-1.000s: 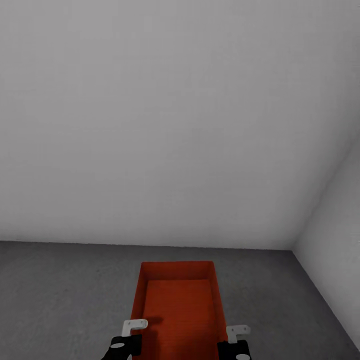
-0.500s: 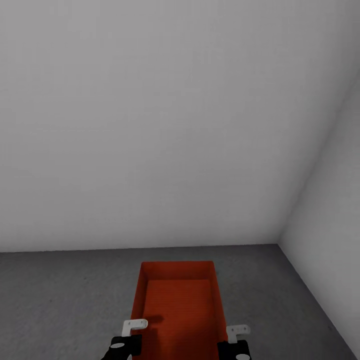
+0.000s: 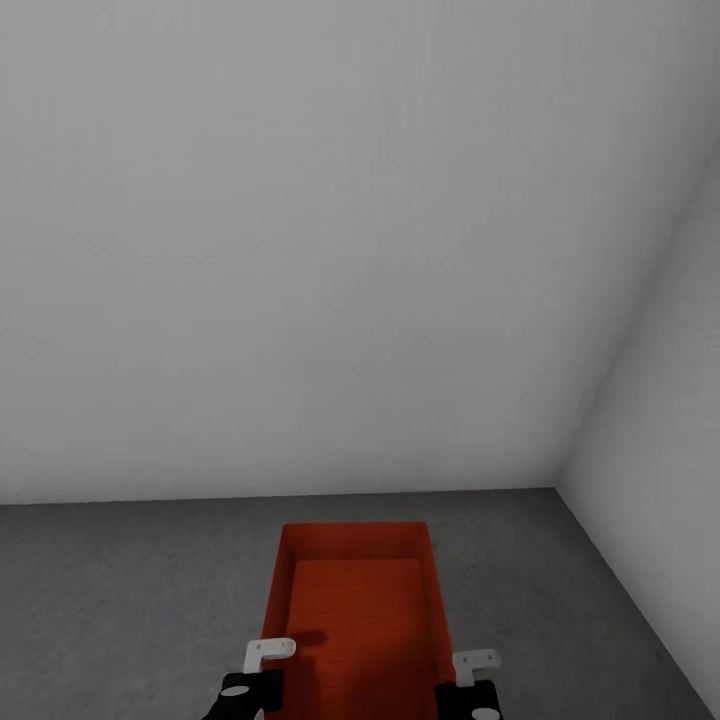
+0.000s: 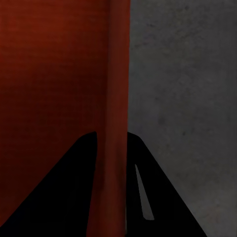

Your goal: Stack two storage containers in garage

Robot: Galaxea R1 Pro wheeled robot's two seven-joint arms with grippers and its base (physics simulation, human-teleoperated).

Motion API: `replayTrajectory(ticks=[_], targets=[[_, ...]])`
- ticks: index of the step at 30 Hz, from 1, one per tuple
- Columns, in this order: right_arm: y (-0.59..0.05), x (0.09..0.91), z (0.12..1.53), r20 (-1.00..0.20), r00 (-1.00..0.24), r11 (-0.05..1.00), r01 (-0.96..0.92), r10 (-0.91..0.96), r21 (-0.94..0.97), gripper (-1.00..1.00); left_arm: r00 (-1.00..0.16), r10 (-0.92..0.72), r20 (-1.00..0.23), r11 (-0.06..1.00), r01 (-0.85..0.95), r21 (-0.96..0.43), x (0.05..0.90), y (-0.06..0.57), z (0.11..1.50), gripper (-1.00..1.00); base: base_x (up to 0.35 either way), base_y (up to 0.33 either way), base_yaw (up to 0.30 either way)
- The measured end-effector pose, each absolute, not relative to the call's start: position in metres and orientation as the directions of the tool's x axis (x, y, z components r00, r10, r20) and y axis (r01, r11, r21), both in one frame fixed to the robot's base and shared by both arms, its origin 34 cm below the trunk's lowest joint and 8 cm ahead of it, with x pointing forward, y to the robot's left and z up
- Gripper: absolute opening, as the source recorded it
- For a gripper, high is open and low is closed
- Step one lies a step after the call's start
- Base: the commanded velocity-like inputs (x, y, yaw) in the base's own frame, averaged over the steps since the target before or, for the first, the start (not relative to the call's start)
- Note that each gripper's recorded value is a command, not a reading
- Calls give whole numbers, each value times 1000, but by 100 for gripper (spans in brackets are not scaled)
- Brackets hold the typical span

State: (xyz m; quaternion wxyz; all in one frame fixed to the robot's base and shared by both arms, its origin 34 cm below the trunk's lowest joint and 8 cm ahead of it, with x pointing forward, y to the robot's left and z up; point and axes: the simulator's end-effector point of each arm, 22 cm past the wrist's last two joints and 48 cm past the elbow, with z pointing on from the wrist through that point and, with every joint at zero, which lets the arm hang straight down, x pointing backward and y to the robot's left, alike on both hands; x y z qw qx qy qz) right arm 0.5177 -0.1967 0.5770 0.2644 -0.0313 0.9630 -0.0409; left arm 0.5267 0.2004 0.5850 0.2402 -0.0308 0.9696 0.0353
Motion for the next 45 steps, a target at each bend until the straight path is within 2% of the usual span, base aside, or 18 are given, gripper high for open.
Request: replayTrajectory(ticks=[11, 45], targets=[[-198, 518, 577, -507, -858, 995, -39, -81, -94, -100, -883, -42, -468, 996, -77, 55, 527, 200, 585, -100, 0, 0, 157], [-197, 518, 577, -508, -858, 995, -39, -82, -94, -100, -882, -42, -469, 996, -77, 55, 527, 200, 585, -100, 0, 0, 2]])
